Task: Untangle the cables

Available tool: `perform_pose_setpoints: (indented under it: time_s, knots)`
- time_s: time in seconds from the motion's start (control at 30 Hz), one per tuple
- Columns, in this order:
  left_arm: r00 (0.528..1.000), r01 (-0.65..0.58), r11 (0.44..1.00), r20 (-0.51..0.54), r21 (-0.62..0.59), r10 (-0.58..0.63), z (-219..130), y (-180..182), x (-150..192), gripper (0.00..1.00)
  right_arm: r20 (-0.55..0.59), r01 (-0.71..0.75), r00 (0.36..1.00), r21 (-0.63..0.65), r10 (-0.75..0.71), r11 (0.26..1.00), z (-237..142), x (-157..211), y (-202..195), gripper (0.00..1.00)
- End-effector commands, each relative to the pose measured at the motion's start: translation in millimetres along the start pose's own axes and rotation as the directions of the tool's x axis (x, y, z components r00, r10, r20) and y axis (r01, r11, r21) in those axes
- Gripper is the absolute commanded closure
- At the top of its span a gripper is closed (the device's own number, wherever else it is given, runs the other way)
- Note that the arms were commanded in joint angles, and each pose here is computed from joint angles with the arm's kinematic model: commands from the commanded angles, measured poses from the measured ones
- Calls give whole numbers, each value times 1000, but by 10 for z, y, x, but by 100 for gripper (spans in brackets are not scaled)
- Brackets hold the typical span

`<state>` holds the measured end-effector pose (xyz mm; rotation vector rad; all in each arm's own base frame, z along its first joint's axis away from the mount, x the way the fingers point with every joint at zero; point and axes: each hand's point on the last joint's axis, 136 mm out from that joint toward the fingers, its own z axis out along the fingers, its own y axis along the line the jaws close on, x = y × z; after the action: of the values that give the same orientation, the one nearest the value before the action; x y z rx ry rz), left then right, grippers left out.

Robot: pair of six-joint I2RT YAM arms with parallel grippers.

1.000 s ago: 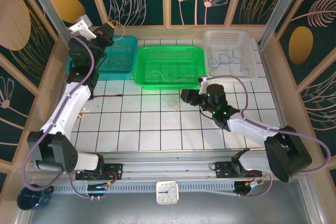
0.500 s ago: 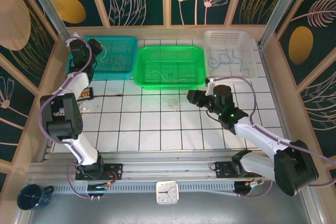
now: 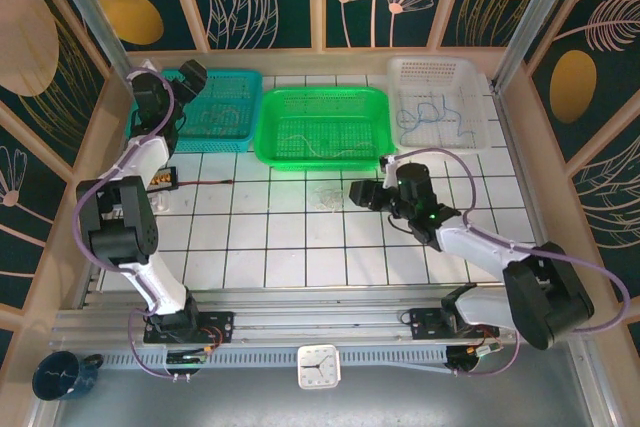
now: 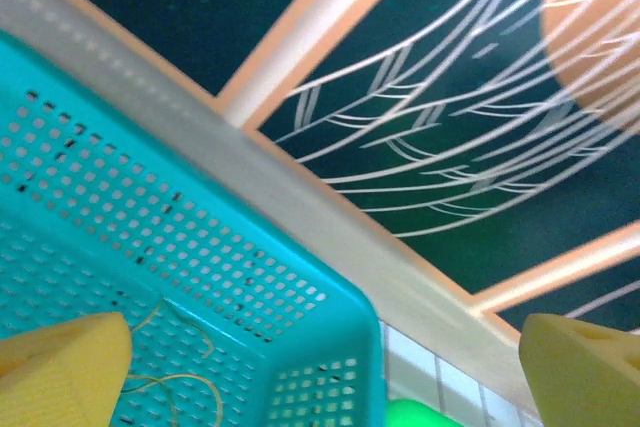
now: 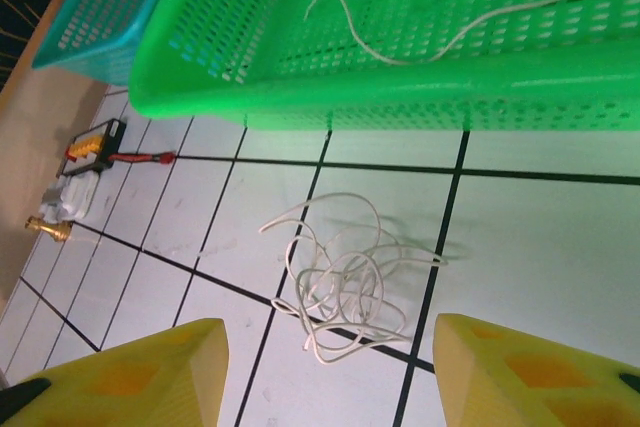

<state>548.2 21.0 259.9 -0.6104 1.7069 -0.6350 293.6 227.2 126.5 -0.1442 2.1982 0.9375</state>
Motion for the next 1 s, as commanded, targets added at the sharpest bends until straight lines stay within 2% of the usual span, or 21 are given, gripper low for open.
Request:
perform_pose_setpoints:
  time_s: [0.0, 0.17, 0.33, 0.53, 0.67, 0.73, 0.8, 0.97]
  knots:
    - [1000, 23, 989, 15, 147, -26, -271, -467, -217, 1, -4, 14, 1000, -34, -14, 999, 91, 53, 31, 43]
    - [992, 87, 969, -104, 230, -64, -578, -601, 133, 1, -41, 12, 999, -46, -14, 999, 257, 183, 63, 43]
    - [973, 108, 958, -225, 266, -47, -991, -637, 674, 1, -85, 6, 996, -45, -10, 999, 426, 309, 39, 43]
    - [936, 173, 948, -345, 268, -73, -1448, -587, 1377, 1, -121, -8, 993, -44, 2, 999, 600, 425, 8, 43]
    - [908, 179, 952, -415, 248, -63, -1634, -569, 1816, 1, -137, -14, 990, -52, 6, 999, 689, 468, 11, 46]
    - [895, 160, 957, -445, 244, -36, -1692, -592, 2014, 1, -139, -14, 990, -57, 6, 998, 720, 463, 17, 50]
    - [881, 125, 960, -472, 253, 10, -1733, -647, 2207, 1, -144, -15, 990, -60, 6, 998, 743, 468, 22, 59]
    - [853, 50, 964, -514, 261, 95, -1760, -718, 2542, 1, -151, -7, 989, -65, -2, 998, 751, 481, 25, 92]
